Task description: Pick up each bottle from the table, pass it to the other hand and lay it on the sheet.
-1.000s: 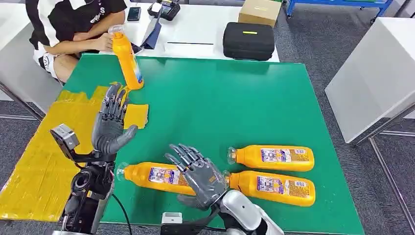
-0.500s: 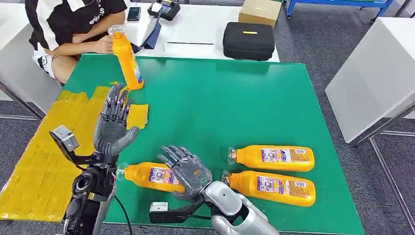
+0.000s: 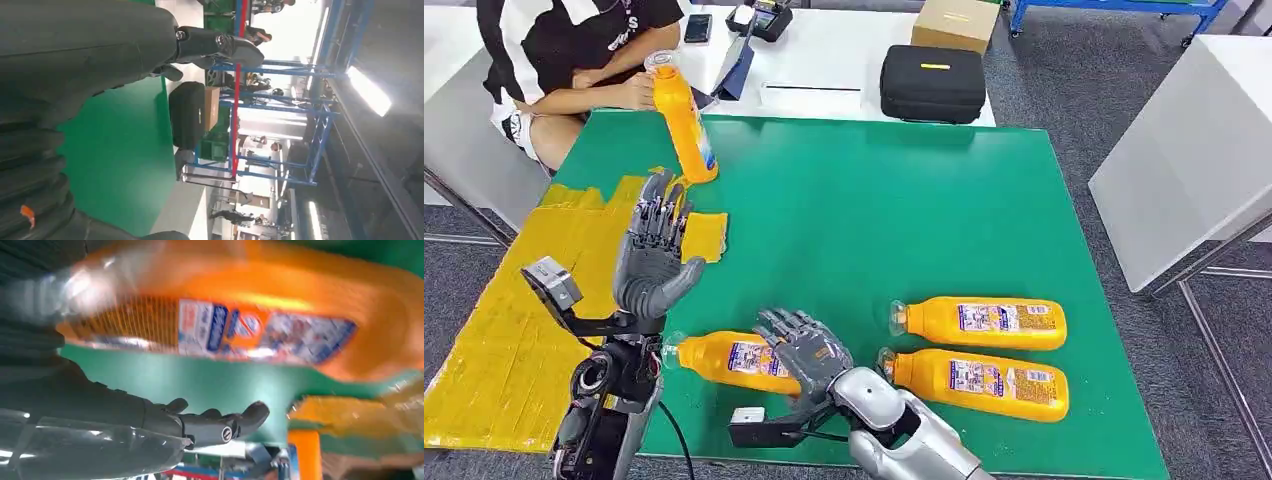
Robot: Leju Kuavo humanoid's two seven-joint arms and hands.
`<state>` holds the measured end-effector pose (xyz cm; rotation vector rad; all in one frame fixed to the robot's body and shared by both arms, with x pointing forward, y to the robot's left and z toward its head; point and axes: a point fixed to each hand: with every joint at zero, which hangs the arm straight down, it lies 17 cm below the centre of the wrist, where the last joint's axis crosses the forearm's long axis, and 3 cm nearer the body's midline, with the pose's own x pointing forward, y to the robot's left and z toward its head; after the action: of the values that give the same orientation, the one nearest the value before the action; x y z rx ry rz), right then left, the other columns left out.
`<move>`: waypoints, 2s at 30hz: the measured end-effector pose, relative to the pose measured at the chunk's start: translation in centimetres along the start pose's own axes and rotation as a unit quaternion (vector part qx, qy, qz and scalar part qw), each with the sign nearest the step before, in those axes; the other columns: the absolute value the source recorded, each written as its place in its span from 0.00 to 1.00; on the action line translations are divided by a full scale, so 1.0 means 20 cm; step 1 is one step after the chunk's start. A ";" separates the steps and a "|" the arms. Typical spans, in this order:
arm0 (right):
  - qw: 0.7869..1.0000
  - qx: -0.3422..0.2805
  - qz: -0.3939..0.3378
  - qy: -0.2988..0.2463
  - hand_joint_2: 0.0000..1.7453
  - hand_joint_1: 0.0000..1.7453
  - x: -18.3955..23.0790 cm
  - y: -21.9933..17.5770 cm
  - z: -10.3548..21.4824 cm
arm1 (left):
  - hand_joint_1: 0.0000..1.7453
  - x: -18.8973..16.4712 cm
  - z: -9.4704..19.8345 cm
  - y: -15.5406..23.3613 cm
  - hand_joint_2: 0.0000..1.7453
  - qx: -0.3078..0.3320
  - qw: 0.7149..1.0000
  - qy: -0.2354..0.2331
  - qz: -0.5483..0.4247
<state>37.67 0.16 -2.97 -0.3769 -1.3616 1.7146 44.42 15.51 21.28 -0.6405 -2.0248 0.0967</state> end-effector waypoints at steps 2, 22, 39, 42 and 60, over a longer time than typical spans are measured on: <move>1.000 0.009 0.000 0.007 1.00 0.00 -0.02 0.03 0.00 | 0.00 0.00 0.00 0.00 1.00 0.000 1.000 0.002 0.002; 0.998 0.047 0.007 0.031 1.00 1.00 -0.09 0.12 -0.02 | 0.00 -0.01 0.00 -0.03 1.00 -0.007 1.000 0.005 0.002; 0.999 -0.016 -0.016 0.049 1.00 1.00 -0.12 0.03 -0.03 | 0.00 0.02 -0.01 -0.05 1.00 -0.009 1.000 -0.002 0.001; 0.992 -0.090 -0.055 0.064 1.00 1.00 -0.17 -0.13 -0.01 | 0.00 -0.02 0.01 -0.06 1.00 -0.005 1.000 0.016 -0.015; 0.890 -0.421 -0.153 0.088 1.00 1.00 -0.42 -0.91 0.42 | 0.00 -0.05 0.02 -0.12 1.00 -0.012 0.999 0.028 -0.027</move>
<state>44.65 -11.59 13.98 -0.7278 -1.8599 0.7367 43.54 13.05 21.09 -0.5975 -1.9907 0.0215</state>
